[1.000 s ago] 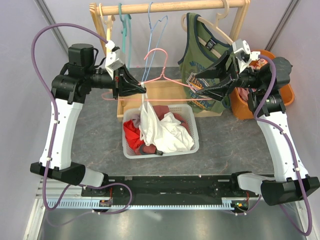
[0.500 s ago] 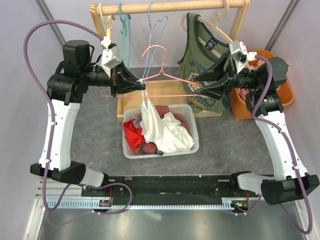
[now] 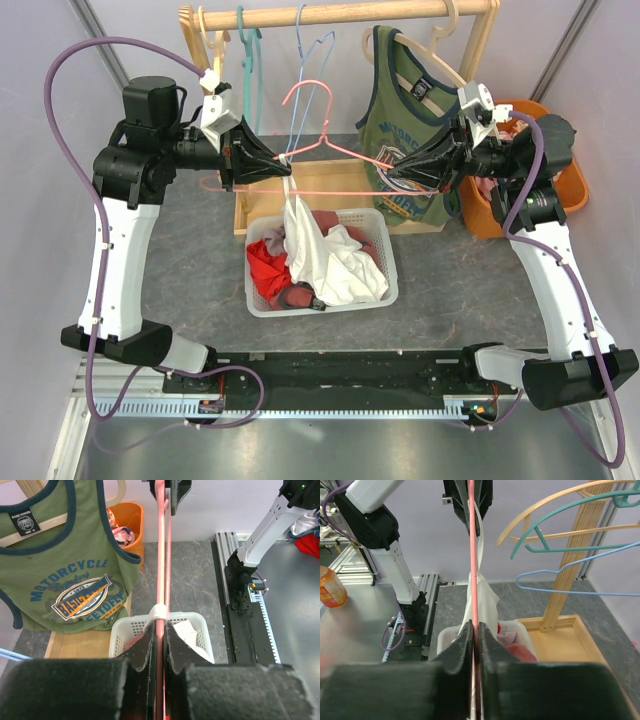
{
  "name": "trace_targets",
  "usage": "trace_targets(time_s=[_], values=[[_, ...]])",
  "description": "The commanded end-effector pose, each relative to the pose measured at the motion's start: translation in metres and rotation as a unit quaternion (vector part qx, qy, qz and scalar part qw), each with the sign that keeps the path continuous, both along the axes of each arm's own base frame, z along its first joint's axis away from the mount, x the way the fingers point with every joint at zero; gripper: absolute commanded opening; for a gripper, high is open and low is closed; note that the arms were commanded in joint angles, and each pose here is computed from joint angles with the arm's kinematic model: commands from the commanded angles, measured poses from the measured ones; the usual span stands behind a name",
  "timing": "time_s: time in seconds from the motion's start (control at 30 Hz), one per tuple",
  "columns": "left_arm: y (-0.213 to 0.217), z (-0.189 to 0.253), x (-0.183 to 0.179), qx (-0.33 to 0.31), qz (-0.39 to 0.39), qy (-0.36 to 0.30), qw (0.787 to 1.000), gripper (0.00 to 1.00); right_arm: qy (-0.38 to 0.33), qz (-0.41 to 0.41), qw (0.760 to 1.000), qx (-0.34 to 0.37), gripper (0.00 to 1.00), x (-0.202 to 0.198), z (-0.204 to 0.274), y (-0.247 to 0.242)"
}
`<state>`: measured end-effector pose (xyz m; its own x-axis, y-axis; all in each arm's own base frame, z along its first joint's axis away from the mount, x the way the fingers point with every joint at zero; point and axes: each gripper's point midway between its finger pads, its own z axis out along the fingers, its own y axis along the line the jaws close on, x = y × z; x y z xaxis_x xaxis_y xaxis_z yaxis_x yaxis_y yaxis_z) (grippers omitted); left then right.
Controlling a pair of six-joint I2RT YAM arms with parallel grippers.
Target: Remove the tank top from the hanger
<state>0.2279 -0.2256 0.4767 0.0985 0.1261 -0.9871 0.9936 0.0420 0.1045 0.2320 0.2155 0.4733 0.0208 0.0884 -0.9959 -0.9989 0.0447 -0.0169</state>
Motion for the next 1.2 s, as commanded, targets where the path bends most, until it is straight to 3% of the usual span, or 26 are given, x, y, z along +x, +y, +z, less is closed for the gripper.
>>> trace_targets(time_s=[0.0,0.1,0.2,0.23,0.33,0.37,0.63,0.87,1.17], values=[[0.000,0.010,-0.010,-0.012,-0.012,-0.009,1.000,0.02,-0.029,0.000,1.000,0.003,0.00,-0.001,0.007,0.001],[0.001,0.009,-0.009,-0.009,-0.007,-0.008,1.000,0.02,-0.034,-0.002,0.999,0.004,0.00,-0.001,0.008,0.000],[0.003,0.011,-0.009,-0.006,0.010,-0.014,1.000,0.36,-0.036,0.000,0.999,0.002,0.00,-0.002,0.008,0.001],[0.004,0.012,-0.008,-0.005,0.016,-0.018,1.000,0.63,-0.034,-0.002,0.999,0.001,0.00,0.000,0.007,0.000],[0.009,0.017,-0.014,-0.004,0.030,-0.025,0.999,0.95,-0.031,-0.004,1.000,0.001,0.00,0.002,0.006,0.000],[0.010,0.017,-0.016,-0.003,0.033,-0.023,0.999,1.00,-0.032,-0.003,0.999,0.001,0.00,0.003,0.005,0.001],[0.027,-0.001,-0.041,0.022,0.070,-0.029,0.997,1.00,-0.032,-0.010,0.999,0.001,0.00,0.007,0.005,-0.001],[0.060,-0.034,-0.036,0.084,0.186,-0.039,0.978,1.00,-0.048,-0.017,0.999,0.003,0.00,0.000,0.011,-0.004],[0.083,-0.027,-0.007,0.103,0.277,-0.066,0.953,0.99,-0.060,-0.021,0.998,0.002,0.00,-0.005,0.015,-0.009]])
